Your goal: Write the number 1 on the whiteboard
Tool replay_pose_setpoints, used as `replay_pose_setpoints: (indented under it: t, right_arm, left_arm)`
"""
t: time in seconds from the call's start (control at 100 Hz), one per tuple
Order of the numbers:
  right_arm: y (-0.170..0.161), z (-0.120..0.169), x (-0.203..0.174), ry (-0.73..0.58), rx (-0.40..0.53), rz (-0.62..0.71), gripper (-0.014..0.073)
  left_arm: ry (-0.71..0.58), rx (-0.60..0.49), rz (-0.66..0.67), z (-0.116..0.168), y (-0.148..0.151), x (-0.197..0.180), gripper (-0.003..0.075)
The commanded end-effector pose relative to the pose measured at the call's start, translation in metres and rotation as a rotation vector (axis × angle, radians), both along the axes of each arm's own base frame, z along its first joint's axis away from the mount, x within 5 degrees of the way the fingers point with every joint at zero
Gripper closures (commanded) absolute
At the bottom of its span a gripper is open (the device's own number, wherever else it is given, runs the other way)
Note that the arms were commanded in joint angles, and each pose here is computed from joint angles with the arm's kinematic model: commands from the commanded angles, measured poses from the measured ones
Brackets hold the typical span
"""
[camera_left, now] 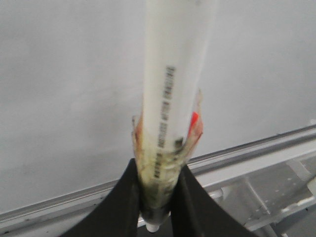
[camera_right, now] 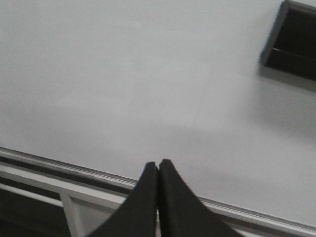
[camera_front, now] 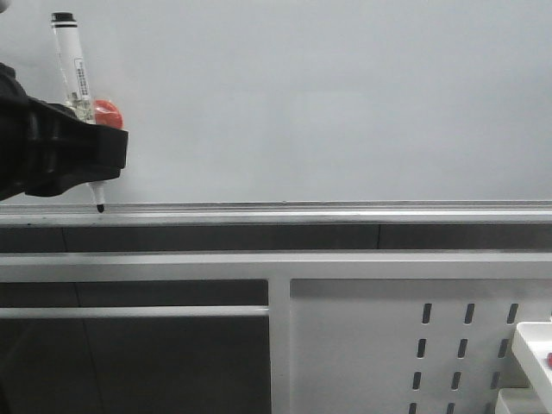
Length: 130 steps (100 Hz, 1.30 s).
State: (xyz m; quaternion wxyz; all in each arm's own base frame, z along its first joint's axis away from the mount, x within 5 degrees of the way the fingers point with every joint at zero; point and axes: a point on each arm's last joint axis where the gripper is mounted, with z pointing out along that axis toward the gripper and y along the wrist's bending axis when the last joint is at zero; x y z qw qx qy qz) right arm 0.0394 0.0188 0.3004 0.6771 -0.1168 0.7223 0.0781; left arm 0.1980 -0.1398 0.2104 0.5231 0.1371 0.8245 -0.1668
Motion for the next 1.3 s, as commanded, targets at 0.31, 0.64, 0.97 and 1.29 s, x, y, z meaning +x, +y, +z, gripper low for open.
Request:
replay_pose_setpoints:
  t: [0.31,0.64,0.97,1.29]
  right_arm:
    - [0.050,0.022,0.026,-0.025,-0.064,0.573,0.0567]
    - [0.080,0.045,0.060,0.060,-0.130,0.854,0.0307]
    - [0.138,0.038,0.089,0.056,-0.259,0.851,0.0306]
    - [0.156,0.029,0.097,0.160,-0.129,0.829,0.0306]
  left_arm:
    - [-0.220,0.233,-0.451,0.044,-0.015,-0.049,0.0740]
    - [-0.245,0.357,-0.666,0.052,-0.038,-0.071,0.0740]
    - [-0.260,0.377,-0.672,0.062,-0.041,-0.069,0.0740]
    - [-0.246,0.388,-0.675,0.060,-0.040,-0.069,0.0740]
